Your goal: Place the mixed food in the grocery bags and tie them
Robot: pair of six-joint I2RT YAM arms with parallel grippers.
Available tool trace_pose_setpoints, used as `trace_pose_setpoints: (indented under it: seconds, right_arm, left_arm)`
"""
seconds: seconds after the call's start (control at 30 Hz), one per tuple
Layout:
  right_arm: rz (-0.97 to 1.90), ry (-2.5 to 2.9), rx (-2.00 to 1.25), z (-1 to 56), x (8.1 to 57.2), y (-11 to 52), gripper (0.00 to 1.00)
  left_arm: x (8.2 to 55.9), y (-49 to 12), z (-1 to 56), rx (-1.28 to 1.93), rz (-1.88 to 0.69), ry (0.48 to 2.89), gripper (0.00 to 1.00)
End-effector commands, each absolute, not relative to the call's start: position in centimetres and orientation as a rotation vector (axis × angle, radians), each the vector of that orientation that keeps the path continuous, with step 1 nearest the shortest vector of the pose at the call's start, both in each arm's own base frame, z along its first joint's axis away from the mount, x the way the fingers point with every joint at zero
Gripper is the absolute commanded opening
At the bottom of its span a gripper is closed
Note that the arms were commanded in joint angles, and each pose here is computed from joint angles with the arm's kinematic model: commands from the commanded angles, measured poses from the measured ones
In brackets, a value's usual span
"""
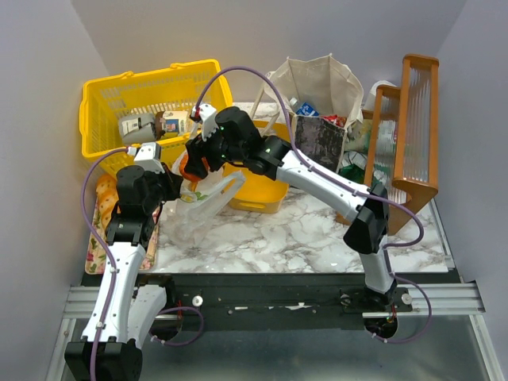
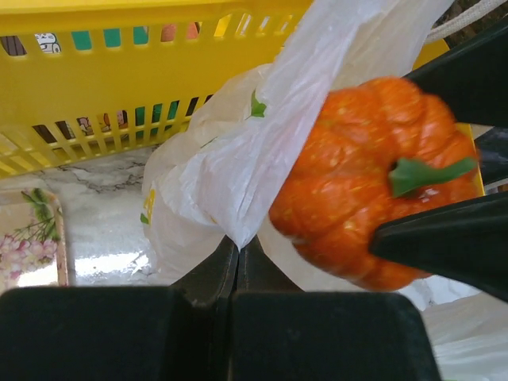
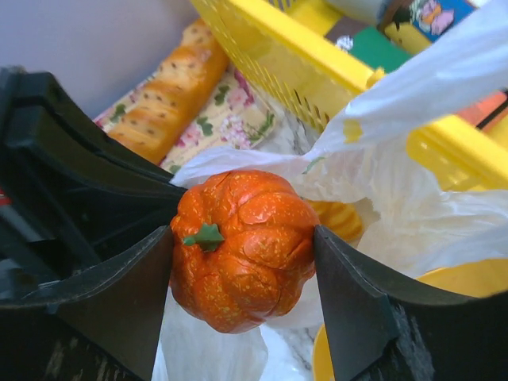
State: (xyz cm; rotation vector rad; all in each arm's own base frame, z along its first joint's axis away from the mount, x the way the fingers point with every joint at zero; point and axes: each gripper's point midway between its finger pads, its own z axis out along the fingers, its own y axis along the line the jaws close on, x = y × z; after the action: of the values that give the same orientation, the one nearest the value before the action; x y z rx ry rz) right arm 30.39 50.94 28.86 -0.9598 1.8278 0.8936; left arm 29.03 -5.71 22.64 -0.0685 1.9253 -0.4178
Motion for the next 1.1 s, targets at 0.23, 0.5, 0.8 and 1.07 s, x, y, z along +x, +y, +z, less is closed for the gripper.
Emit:
trace_pose_setpoints:
  seconds: [0.23, 0.5, 0.8, 1.07]
  right_arm:
    - [0.67, 1.951, -0.917, 25.6, 32.8, 50.2, 0.48]
    - [0.799, 1.85, -0.965, 29.7, 30.7, 50.1, 0.82]
    - [0.855, 1.702, -0.773, 39.0, 30.8, 42.3, 0.67]
    - [0.585, 2.085, -0.626, 26.6, 39.4, 36.9, 0.6]
  left_arm:
    - [29.0, -6.1, 23.2, -0.034, -0.437, 1.894, 0.0]
    - [29.0, -5.9, 23.0, -0.043, -0.425, 1.899, 0.0]
    - [29.3, -2.7, 22.3, -0.182, -0.25, 1.923, 0.0]
    - [29.1, -2.7, 22.2, -0.179, -0.251, 1.924, 0.0]
